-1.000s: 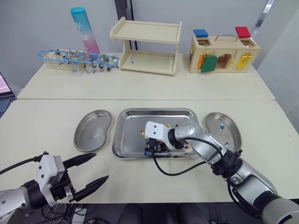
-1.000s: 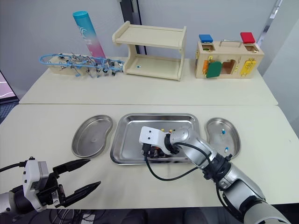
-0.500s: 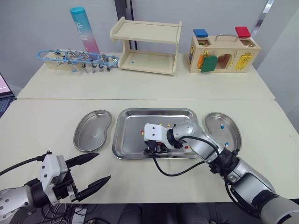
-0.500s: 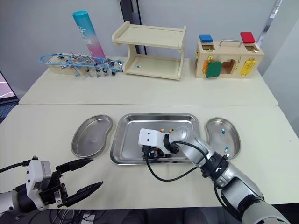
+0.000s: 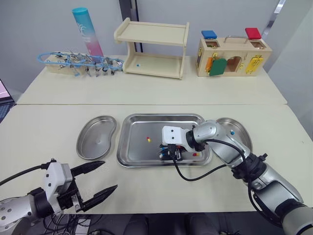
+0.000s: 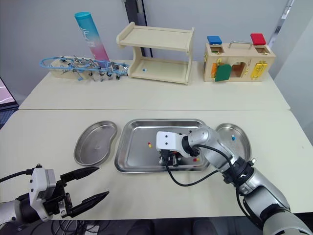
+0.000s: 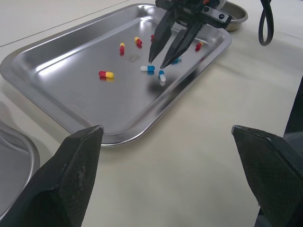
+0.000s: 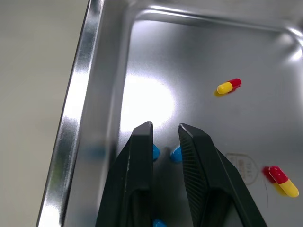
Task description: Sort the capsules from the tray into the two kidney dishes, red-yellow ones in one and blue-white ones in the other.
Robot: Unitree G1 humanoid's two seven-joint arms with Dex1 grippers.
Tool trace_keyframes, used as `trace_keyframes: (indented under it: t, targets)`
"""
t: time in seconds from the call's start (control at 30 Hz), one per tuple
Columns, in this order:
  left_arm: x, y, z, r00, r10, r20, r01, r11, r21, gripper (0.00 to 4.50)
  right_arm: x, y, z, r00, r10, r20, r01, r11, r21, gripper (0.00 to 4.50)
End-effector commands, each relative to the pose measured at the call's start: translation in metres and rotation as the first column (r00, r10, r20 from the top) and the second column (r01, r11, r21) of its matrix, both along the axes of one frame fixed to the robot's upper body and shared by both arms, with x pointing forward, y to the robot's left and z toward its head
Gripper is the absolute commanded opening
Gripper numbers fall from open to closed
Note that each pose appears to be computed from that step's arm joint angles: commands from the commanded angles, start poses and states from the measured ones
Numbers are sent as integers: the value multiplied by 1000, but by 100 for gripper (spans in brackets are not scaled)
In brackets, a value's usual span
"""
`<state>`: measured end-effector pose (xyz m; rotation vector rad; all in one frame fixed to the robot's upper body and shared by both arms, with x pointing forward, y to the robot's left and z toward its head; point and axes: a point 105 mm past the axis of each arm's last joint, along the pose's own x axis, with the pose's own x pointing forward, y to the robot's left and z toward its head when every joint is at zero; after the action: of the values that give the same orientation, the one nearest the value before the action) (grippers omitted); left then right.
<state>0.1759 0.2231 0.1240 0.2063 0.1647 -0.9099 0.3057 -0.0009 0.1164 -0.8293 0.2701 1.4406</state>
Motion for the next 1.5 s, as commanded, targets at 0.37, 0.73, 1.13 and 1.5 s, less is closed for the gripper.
trace_keyframes:
  t: [0.37,0.73,1.13,1.5]
  targets:
    - [-7,9,-10,1000,9,10,-9,1000,7,450,3,18,26,999,-9,48,6,997,75,104]
    - [3,6,7,998,57,40,-55,998,-29,450,-2,0,47,997,-57,51,47,982,181,104]
    - [29,58,22,946,320,48,-323,940,107,450,-29,-135,79,947,-262,185,206,938,278,174]
    - [21,142,19,822,563,80,-569,808,156,450,-44,-279,53,821,-568,62,562,822,90,448]
